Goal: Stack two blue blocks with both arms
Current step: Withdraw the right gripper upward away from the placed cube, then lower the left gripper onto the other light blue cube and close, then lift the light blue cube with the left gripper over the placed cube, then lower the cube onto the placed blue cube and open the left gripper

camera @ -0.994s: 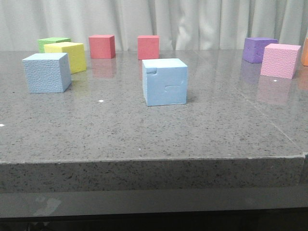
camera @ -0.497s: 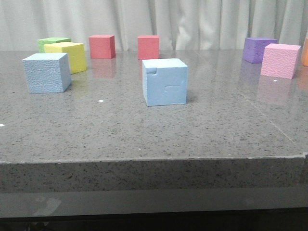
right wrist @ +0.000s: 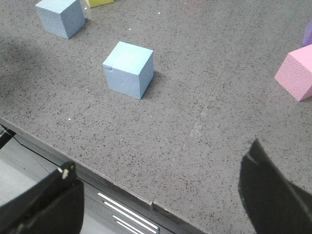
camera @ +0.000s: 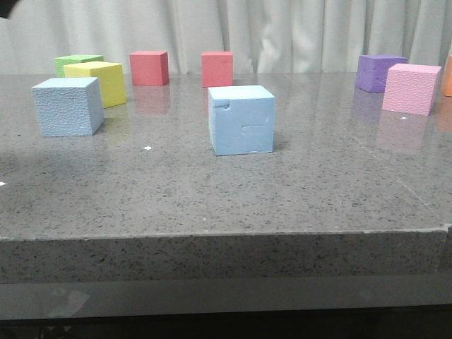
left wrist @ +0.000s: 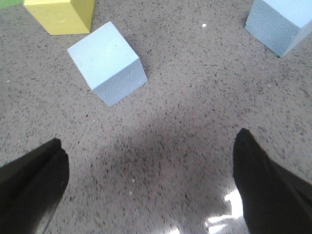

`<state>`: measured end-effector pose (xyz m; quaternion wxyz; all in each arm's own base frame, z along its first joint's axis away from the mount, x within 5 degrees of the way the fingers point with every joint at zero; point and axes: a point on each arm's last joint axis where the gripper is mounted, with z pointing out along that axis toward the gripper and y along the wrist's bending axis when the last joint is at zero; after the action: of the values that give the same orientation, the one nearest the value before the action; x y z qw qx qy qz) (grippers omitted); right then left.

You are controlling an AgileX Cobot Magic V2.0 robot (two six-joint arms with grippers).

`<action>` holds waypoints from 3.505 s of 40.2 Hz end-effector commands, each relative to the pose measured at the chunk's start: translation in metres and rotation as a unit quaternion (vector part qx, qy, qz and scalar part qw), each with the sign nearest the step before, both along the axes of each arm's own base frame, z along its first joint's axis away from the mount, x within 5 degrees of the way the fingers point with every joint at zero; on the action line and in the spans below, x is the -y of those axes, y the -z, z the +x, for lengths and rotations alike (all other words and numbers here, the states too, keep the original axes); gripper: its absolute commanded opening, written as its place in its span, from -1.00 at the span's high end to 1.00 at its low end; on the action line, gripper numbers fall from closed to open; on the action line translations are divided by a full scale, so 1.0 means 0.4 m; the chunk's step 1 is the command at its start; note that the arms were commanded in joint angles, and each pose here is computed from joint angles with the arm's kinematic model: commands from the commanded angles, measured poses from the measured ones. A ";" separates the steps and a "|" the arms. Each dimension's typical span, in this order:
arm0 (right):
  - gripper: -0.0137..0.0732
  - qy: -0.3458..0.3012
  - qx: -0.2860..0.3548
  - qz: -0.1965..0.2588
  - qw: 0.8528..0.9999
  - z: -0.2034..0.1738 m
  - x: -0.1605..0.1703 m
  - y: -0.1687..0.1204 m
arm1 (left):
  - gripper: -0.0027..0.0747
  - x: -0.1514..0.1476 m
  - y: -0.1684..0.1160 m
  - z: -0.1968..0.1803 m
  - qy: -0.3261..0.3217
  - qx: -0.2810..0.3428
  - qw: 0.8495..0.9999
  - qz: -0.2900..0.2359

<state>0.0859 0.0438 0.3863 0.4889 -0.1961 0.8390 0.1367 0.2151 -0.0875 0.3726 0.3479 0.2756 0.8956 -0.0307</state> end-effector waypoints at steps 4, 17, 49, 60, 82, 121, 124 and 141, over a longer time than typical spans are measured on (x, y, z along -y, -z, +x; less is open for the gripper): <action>-0.80 0.006 0.040 0.023 0.999 0.004 -0.001 -0.031 | -0.78 0.038 -0.035 0.085 -0.009 0.021 1.000 -0.015; -0.80 0.006 0.040 0.023 0.999 0.004 -0.001 -0.031 | -0.78 0.065 -0.007 0.235 -0.146 -0.038 0.988 -0.011; -0.80 0.006 0.040 0.023 0.999 0.004 -0.001 -0.031 | -0.59 0.089 0.157 0.426 -0.232 -0.121 0.965 -0.035; -0.80 0.006 0.040 0.023 0.999 0.004 -0.001 -0.031 | -0.01 0.097 0.157 0.427 -0.230 -0.125 0.964 -0.055; -0.80 0.006 0.040 0.023 0.999 0.004 -0.001 -0.031 | 0.04 0.226 -0.057 0.339 0.114 -0.070 0.991 0.022; -0.80 0.006 0.040 0.023 0.999 0.004 -0.001 -0.031 | 0.03 0.471 -0.031 0.244 0.437 0.039 0.886 0.152; -0.80 0.006 0.040 0.023 0.999 0.004 -0.001 -0.031 | 0.00 0.472 -0.023 0.245 0.438 0.031 0.885 0.154; -0.80 0.006 0.040 0.023 0.999 0.004 -0.001 -0.031 | -0.68 0.482 0.001 0.258 0.431 0.019 0.889 0.153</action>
<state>0.0859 0.0439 0.3863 0.4887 -0.1952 0.8392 0.1374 0.3303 -0.2853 0.3389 0.2274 0.6941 0.6823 -0.0315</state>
